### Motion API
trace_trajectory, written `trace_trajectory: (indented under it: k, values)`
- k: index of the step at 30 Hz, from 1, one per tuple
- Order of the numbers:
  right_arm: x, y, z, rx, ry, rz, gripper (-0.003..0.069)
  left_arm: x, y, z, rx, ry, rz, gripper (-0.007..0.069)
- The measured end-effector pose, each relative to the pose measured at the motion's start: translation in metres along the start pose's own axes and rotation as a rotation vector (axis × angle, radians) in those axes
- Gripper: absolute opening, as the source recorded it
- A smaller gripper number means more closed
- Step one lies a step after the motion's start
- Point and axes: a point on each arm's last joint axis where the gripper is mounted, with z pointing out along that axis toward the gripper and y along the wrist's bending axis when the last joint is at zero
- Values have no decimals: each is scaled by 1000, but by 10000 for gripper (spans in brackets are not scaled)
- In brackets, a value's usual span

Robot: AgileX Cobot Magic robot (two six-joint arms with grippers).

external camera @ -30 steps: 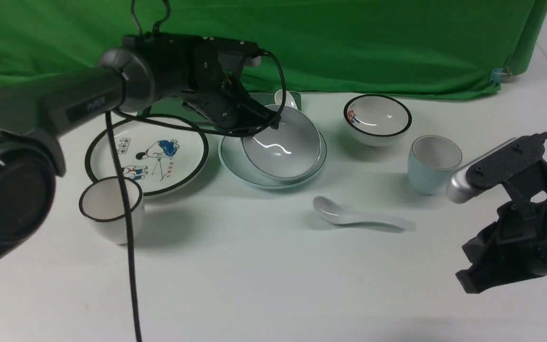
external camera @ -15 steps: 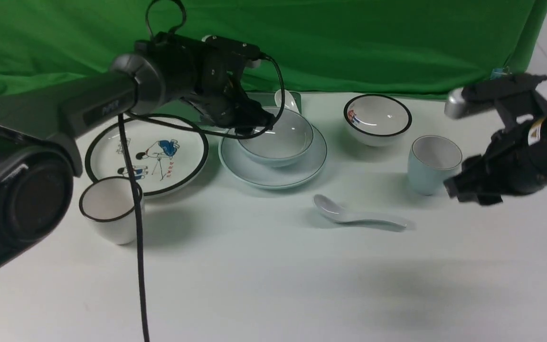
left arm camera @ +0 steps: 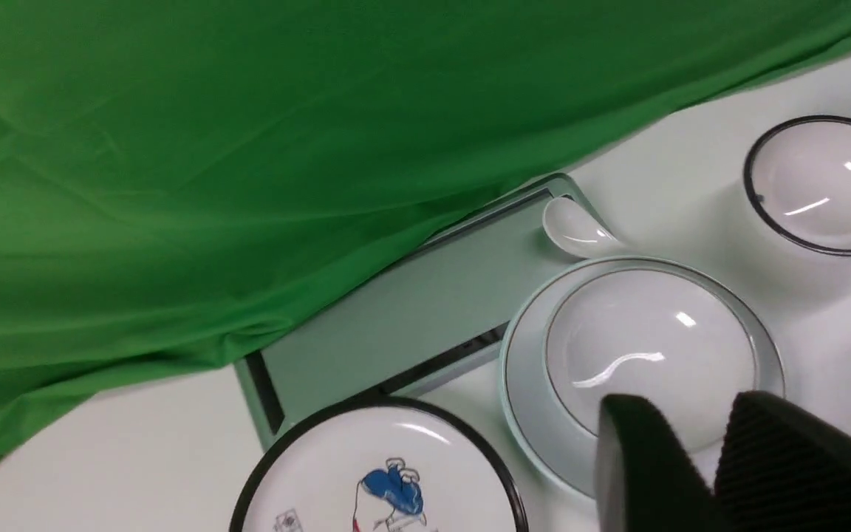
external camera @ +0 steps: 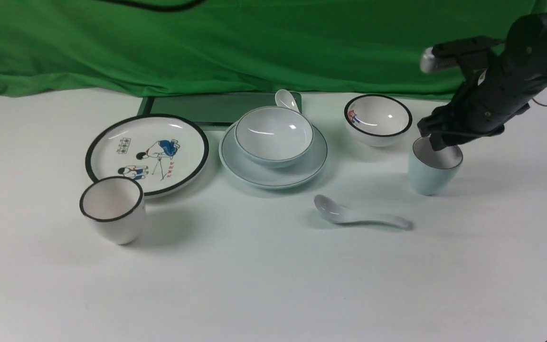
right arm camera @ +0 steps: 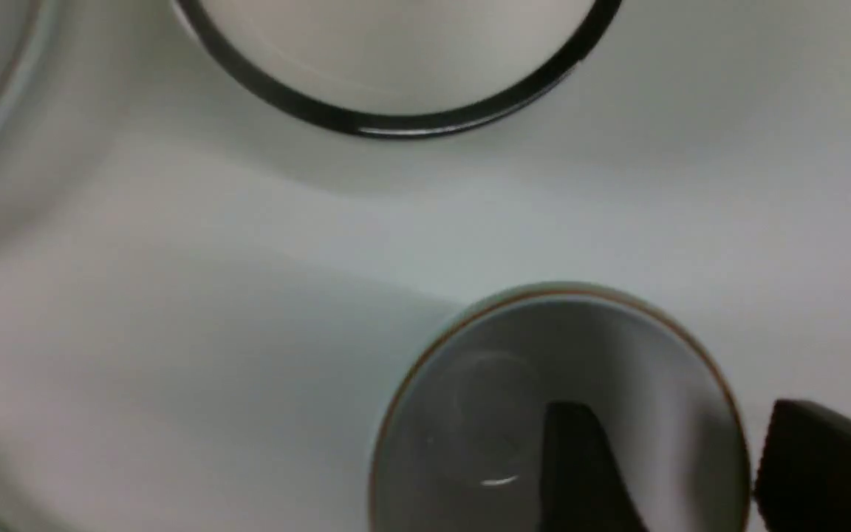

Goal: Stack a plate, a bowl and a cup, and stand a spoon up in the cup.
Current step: Use the right arm to grab a blue teacup, then use the right arm to put the blue teacup into the blue rice bowl in the middle

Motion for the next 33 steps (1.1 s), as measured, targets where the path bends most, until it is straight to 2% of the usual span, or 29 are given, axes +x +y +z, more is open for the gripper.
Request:
trace_trajectory:
  k: [1, 3, 6, 8, 9, 10, 13, 14, 15, 18, 22, 26, 28, 33]
  values:
    - [0, -1, 1, 3, 1, 0, 358, 0, 0, -8, -1, -4, 2, 73]
    - [2, -3, 14, 15, 21, -9, 344, -1, 0, -56, -9, -45, 13, -6]
    - [4, -2, 21, 16, 37, -11, 328, 4, -1, -88, -9, -86, 12, -31]
    - [6, -2, 27, 18, 55, -21, 239, 19, -4, -121, -16, -112, 12, -41]
    - [6, -2, 27, 18, 56, -23, 229, 22, -5, -125, -15, -111, 12, -41]
    - [7, -2, 26, 12, 68, -28, 120, 39, -8, -135, -19, -93, 14, -41]
    - [-3, 0, 14, 2, 60, -30, 85, 80, -14, -144, -19, -31, 19, -41]
    - [-2, 0, 14, 1, 60, -30, 85, 80, -14, -144, -20, -30, 19, -41]
    - [-12, 4, 2, -10, 59, -45, 85, 109, -19, -144, -26, 7, 11, -39]
    - [-35, 25, -24, -40, 12, -100, 85, 155, -25, -133, -44, 47, -9, -39]
    - [-71, 80, -54, -88, -123, -202, 85, 211, -33, -106, -72, 93, -34, -37]
    - [-93, 133, -48, -155, -195, -270, 85, 248, -40, -81, -64, 172, -44, -36]
    - [-99, 150, -35, -172, -200, -268, 85, 254, -42, -77, -55, 175, -65, -36]
    - [-102, 162, -2, -180, -167, -226, 85, 251, -44, -74, -37, 121, -95, -36]
